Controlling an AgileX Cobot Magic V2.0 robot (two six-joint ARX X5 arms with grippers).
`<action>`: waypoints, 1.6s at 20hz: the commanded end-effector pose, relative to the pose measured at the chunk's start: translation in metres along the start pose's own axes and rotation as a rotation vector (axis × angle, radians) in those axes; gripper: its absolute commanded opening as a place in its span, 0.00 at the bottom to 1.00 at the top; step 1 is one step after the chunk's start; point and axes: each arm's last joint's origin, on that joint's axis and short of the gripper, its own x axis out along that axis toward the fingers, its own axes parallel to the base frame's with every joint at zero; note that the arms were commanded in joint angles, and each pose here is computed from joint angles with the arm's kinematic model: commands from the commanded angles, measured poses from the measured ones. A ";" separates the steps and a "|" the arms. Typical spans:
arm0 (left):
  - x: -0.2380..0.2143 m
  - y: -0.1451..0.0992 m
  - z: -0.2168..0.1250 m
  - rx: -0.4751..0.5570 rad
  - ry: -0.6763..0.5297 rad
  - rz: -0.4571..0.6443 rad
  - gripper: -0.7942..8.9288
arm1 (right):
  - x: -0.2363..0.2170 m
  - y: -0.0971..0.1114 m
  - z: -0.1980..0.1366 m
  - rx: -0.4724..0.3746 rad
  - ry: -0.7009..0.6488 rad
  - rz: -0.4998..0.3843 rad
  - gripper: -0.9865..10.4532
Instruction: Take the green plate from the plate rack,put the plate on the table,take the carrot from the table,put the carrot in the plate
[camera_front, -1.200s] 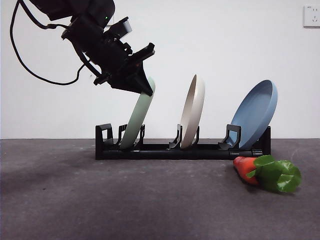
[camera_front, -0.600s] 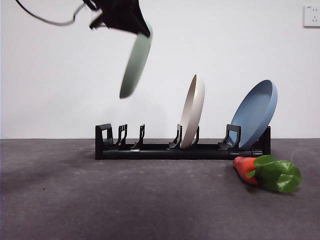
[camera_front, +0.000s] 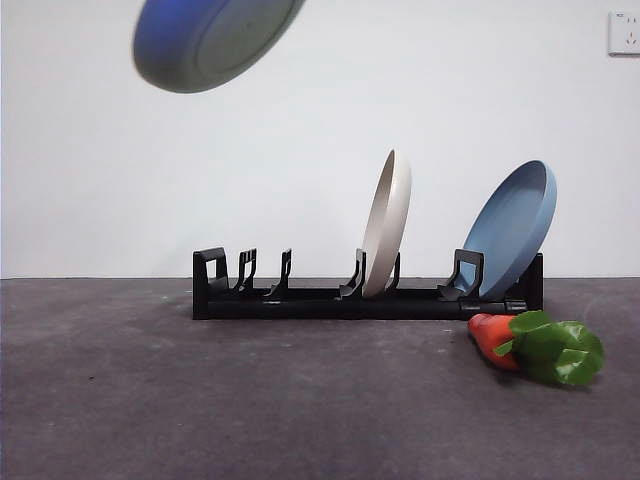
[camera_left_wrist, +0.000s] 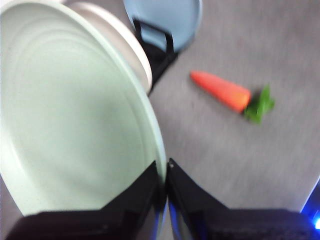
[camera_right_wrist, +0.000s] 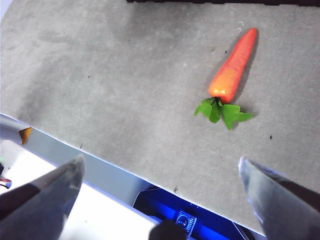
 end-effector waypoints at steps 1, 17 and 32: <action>0.018 -0.022 -0.004 0.091 0.048 0.009 0.08 | -0.001 0.001 0.001 -0.001 -0.007 0.003 0.69; 0.183 -0.120 -0.108 0.456 0.263 -0.043 0.07 | -0.001 0.001 0.001 -0.001 -0.007 0.003 0.69; 0.215 -0.131 -0.121 0.366 0.326 -0.141 0.34 | 0.002 -0.001 0.002 0.005 0.004 0.003 0.69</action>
